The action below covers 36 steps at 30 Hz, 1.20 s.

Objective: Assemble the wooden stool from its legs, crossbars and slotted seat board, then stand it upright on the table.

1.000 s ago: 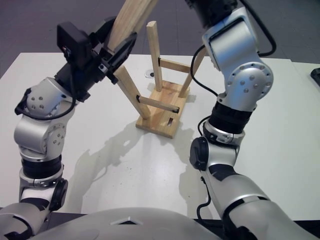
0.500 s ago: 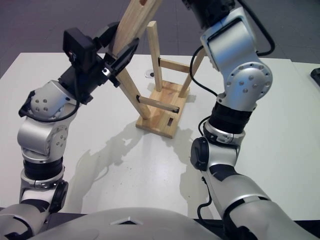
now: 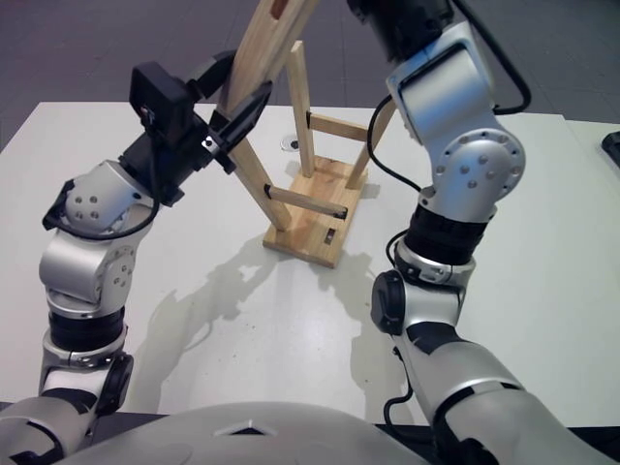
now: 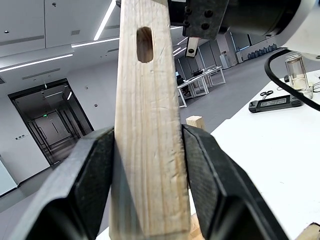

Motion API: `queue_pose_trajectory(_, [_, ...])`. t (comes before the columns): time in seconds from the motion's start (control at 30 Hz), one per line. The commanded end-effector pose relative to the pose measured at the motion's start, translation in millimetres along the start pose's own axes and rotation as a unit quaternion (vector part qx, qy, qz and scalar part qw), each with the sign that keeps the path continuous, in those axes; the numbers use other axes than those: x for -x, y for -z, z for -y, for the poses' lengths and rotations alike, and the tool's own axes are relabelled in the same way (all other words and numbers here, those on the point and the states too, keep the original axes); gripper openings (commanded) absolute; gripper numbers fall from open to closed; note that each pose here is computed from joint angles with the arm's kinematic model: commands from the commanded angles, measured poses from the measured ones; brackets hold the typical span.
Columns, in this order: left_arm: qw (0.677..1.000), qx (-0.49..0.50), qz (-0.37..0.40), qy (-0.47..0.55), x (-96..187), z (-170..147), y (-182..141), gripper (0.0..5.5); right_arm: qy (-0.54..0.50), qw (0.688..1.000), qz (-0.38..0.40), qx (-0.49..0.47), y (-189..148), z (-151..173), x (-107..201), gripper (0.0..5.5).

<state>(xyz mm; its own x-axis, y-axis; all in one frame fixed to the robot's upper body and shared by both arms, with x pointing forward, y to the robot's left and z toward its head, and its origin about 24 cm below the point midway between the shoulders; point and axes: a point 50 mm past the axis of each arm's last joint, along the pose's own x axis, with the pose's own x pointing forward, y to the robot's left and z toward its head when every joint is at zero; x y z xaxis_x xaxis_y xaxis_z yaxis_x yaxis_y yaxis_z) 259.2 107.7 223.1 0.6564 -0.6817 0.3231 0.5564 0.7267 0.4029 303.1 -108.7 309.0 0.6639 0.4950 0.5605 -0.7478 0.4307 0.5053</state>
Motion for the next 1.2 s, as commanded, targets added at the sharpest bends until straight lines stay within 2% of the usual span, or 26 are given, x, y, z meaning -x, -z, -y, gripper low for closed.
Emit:
queue_pose_trajectory(0.03, [1.000, -0.008, 0.007, 0.007, -5, 3, -3, 2.06, 0.024, 0.999, -0.006, 0.043, 4, 3, 5, 1.05])
queue_pose_trajectory(0.07, [1.000, -0.008, 0.007, 0.007, -7, 3, -4, 2.42, 0.028, 0.998, -0.003, 0.048, 4, 4, 6, 1.05])
queue_pose_trajectory(0.4, [0.999, 0.023, 0.020, 0.024, -9, 10, -11, 4.10, 0.041, 0.995, 0.047, 0.078, -14, 8, 13, 1.04])
queue_pose_trajectory(0.63, [0.995, 0.078, 0.058, -0.006, -6, -6, -29, 5.19, 0.030, 0.988, 0.142, 0.047, -55, 9, 35, 1.02])
queue_pose_trajectory(0.73, [0.987, 0.126, 0.085, -0.056, -2, -24, -37, 5.40, 0.037, 0.983, 0.172, 0.061, -71, 10, 53, 1.02])
queue_pose_trajectory(0.87, [0.954, 0.180, 0.098, -0.221, 17, -75, -29, 5.40, 0.102, 0.971, 0.162, 0.145, -72, 18, 79, 1.02])
queue_pose_trajectory(0.93, [0.937, 0.174, 0.042, -0.299, 32, -93, -5, 5.40, 0.139, 0.960, 0.153, 0.189, -70, 22, 93, 1.02])
queue_pose_trajectory(1.0, [0.924, 0.170, -0.055, -0.338, 47, -96, 32, 5.40, 0.171, 0.950, 0.141, 0.220, -68, 27, 105, 1.02])
queue_pose_trajectory(1.07, [0.922, 0.149, -0.181, -0.308, 55, -79, 71, 5.40, 0.195, 0.943, 0.126, 0.239, -63, 30, 115, 1.02])
queue_pose_trajectory(1.13, [0.917, 0.127, -0.296, -0.236, 63, -49, 107, 5.40, 0.220, 0.935, 0.111, 0.255, -57, 33, 121, 1.02])
queue_pose_trajectory(1.2, [0.899, 0.116, -0.388, -0.168, 71, -18, 136, 5.40, 0.265, 0.924, 0.094, 0.260, -46, 43, 128, 1.02])
